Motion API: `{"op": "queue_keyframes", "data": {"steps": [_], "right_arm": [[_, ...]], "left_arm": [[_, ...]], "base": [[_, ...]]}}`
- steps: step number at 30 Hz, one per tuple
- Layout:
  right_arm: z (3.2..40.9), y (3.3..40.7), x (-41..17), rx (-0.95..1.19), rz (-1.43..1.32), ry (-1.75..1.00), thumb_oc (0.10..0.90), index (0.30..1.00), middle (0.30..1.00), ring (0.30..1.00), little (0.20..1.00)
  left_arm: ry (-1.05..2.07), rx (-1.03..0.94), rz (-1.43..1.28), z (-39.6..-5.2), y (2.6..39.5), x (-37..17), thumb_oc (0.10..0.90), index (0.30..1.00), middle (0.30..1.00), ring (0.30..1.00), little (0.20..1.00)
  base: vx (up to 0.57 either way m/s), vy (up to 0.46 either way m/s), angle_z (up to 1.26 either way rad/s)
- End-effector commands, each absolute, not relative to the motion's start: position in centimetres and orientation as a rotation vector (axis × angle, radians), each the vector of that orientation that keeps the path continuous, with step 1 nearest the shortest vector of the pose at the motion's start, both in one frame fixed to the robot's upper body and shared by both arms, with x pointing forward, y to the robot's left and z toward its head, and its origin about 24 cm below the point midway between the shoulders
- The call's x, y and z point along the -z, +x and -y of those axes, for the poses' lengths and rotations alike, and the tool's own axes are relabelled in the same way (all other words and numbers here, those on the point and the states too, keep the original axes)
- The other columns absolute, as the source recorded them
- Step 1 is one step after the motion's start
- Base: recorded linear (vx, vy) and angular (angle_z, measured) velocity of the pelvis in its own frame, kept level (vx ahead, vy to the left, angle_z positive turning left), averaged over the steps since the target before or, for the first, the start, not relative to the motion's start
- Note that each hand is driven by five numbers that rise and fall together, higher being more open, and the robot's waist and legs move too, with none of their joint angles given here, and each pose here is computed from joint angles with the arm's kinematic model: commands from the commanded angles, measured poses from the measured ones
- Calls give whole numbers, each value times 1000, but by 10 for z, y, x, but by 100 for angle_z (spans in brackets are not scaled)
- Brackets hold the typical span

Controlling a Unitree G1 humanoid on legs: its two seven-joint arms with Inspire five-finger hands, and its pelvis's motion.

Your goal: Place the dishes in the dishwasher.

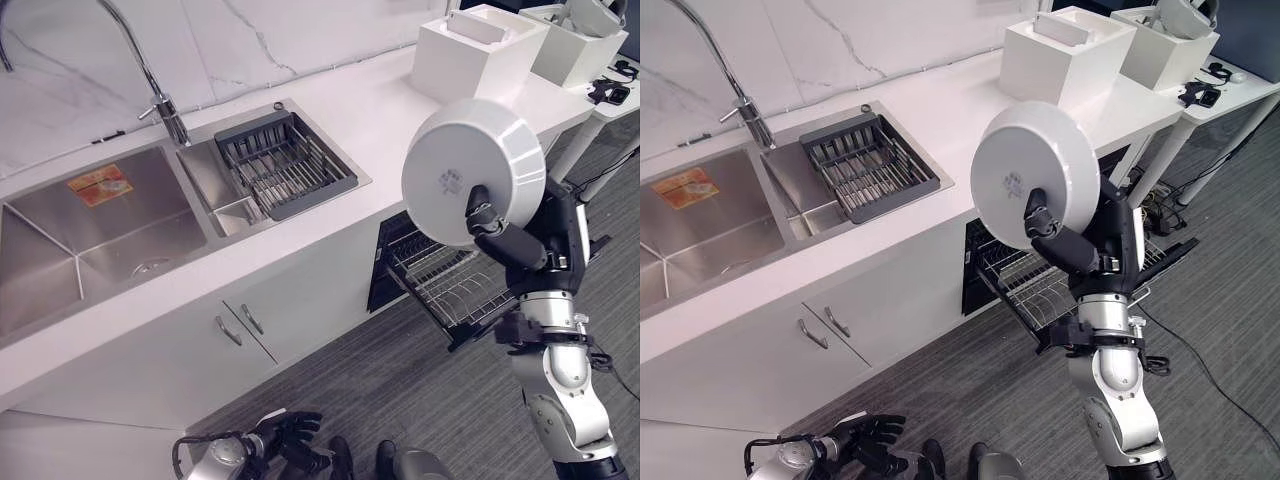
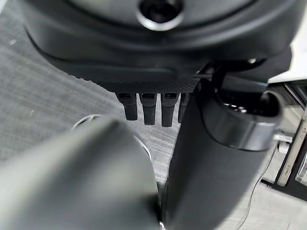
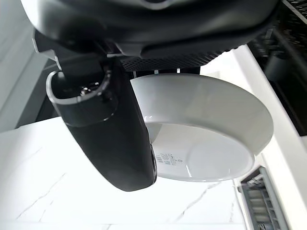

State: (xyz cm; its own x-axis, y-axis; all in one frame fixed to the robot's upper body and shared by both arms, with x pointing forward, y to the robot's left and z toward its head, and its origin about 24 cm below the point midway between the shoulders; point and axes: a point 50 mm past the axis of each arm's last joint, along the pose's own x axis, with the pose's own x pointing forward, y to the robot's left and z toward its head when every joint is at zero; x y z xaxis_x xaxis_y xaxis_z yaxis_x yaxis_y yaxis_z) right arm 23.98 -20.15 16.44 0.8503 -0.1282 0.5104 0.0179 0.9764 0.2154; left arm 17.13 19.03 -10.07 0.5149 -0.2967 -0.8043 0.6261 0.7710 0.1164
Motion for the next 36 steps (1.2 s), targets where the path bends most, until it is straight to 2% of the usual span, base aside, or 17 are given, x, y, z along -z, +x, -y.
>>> {"op": "queue_keyframes", "data": {"steps": [1, 3, 6, 11, 18, 25, 29, 36], "right_arm": [[187, 215, -230, -70, 1038, 180, 400, 300, 300, 300, 300], [181, 214, -236, -109, 1063, 160, 400, 300, 300, 300, 300], [175, 225, -238, -189, 959, 128, 400, 300, 300, 300, 300], [193, 230, -228, -106, 844, 72, 400, 300, 300, 300, 300], [208, 231, -210, 69, 800, -128, 400, 300, 300, 300, 300], [235, 233, -212, 498, 879, -724, 400, 300, 300, 300, 300], [248, 237, -221, 574, 896, -1044, 400, 300, 300, 300, 300], [264, 254, -212, 520, 808, -1349, 400, 300, 300, 300, 300]], "left_arm": [[526, 518, -819, -209, 175, 95, 800, 900, 900, 900, 900], [510, 473, -865, -214, 170, 102, 800, 900, 900, 900, 900], [541, 402, -873, -225, 162, 111, 800, 900, 900, 900, 900], [505, 320, -876, -226, 140, 120, 800, 900, 900, 900, 900], [347, 178, -901, -229, 120, 131, 800, 900, 900, 900, 900], [308, 98, -1002, -243, 101, 141, 800, 900, 900, 900, 900], [314, 104, -1031, -250, 95, 143, 800, 900, 900, 900, 900], [366, 90, -1127, -264, 73, 147, 800, 900, 900, 900, 900]], "base": [[77, -456, -12], [79, -456, -24], [67, -597, -9], [76, -433, 27], [-13, 18, 28], [63, 85, 11], [12, -2, 14], [2, -11, 12]]}}
